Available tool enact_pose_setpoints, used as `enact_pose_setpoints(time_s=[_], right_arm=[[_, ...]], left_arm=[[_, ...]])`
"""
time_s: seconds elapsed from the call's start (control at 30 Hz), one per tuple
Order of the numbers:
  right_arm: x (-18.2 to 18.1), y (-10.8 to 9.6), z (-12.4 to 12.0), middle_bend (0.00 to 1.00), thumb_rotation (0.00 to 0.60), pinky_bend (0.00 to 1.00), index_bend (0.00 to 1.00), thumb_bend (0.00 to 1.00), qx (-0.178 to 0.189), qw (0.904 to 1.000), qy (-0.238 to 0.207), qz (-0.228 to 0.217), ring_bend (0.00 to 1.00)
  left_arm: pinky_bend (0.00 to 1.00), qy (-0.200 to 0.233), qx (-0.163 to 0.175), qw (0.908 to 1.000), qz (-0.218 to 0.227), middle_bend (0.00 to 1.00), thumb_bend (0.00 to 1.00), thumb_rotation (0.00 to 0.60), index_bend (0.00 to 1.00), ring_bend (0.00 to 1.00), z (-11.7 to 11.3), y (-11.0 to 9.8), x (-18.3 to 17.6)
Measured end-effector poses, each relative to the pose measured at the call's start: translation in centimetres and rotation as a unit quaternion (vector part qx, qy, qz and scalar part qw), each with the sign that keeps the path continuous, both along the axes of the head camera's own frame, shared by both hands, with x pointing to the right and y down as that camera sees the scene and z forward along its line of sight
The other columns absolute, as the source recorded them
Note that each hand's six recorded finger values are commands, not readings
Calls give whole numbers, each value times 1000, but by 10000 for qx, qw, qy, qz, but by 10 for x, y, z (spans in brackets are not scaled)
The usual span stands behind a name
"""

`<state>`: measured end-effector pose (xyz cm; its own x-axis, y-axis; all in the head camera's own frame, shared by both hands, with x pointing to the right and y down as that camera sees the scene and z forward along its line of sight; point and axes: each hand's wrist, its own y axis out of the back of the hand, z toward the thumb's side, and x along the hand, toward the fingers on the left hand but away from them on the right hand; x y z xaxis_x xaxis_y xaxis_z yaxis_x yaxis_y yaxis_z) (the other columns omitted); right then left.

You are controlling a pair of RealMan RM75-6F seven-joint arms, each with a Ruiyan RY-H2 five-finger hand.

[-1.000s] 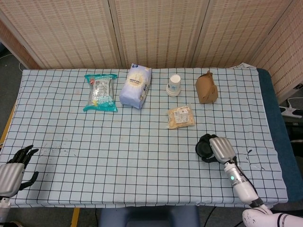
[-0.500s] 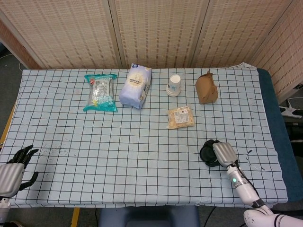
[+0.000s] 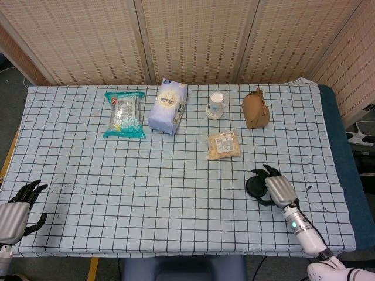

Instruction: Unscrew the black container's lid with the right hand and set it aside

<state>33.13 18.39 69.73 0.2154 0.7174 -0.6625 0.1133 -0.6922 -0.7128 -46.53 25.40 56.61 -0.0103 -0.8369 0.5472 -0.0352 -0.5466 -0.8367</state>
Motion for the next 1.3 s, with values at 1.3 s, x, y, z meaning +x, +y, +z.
enact_pose_setpoints(time_s=[1.3], right_arm=[[-4,-22,-27,461,600,207,493,153,811,9957,-204,394,304]], left_arm=[[408,-32,-70,9999,95,57,388,600,163,86,2,3,4]])
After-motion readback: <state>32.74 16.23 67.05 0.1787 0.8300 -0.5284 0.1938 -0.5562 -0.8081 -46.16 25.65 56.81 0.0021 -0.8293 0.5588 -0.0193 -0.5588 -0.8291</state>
